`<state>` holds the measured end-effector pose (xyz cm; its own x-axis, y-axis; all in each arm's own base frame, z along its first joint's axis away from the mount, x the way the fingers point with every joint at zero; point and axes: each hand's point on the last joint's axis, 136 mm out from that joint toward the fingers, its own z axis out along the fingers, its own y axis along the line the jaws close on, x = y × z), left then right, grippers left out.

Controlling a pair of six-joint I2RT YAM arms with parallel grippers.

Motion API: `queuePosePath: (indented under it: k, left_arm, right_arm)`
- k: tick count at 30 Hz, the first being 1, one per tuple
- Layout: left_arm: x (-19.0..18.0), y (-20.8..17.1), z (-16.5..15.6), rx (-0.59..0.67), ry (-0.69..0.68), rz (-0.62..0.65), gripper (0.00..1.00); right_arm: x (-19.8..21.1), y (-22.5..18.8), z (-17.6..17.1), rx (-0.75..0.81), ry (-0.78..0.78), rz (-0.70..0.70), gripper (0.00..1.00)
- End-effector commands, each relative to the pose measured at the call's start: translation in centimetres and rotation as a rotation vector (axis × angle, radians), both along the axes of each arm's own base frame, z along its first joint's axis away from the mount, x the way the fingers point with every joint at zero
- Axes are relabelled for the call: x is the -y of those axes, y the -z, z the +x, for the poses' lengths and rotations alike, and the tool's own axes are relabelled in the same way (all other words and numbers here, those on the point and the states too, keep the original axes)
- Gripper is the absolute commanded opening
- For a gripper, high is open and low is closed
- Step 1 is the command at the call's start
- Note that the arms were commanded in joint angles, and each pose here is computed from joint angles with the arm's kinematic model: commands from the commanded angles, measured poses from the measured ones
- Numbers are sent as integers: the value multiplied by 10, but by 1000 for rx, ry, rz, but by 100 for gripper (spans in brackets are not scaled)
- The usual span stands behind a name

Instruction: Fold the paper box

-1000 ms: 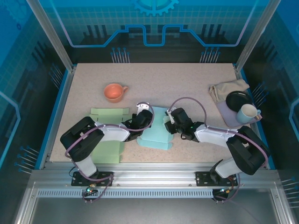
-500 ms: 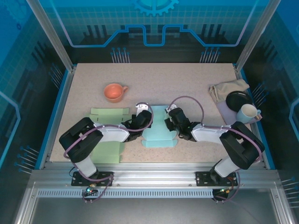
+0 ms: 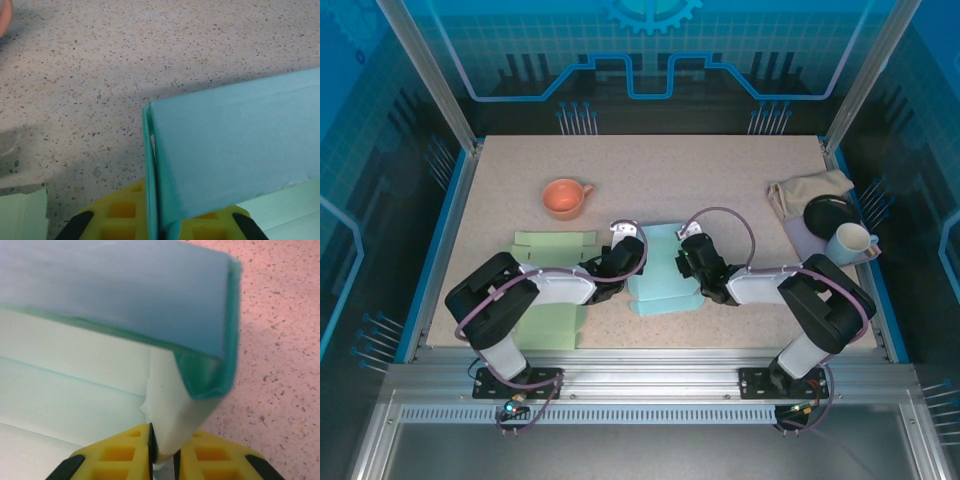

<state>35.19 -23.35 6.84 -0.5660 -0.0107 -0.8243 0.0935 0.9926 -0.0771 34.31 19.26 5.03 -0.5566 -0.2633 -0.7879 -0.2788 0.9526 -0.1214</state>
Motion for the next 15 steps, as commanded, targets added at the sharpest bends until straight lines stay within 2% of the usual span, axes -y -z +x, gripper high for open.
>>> queuePosePath:
  k: [1, 5, 11, 15]
  left_arm:
    - [20, 14, -25, -91, 100, -44, 7]
    - [10, 17, -21, -94, 19, -31, 7]
    - [-1, 16, -17, -90, -50, 2, 7]
    - [-2, 12, -16, -85, -57, 3, 8]
  right_arm:
    - [17, -7, 10, 30, 157, 19, 11]
    - [50, 6, 3, -20, 359, -56, 16]
    - [73, 4, -2, -6, 472, -147, 18]
    - [79, -2, -3, 19, 495, -151, 20]
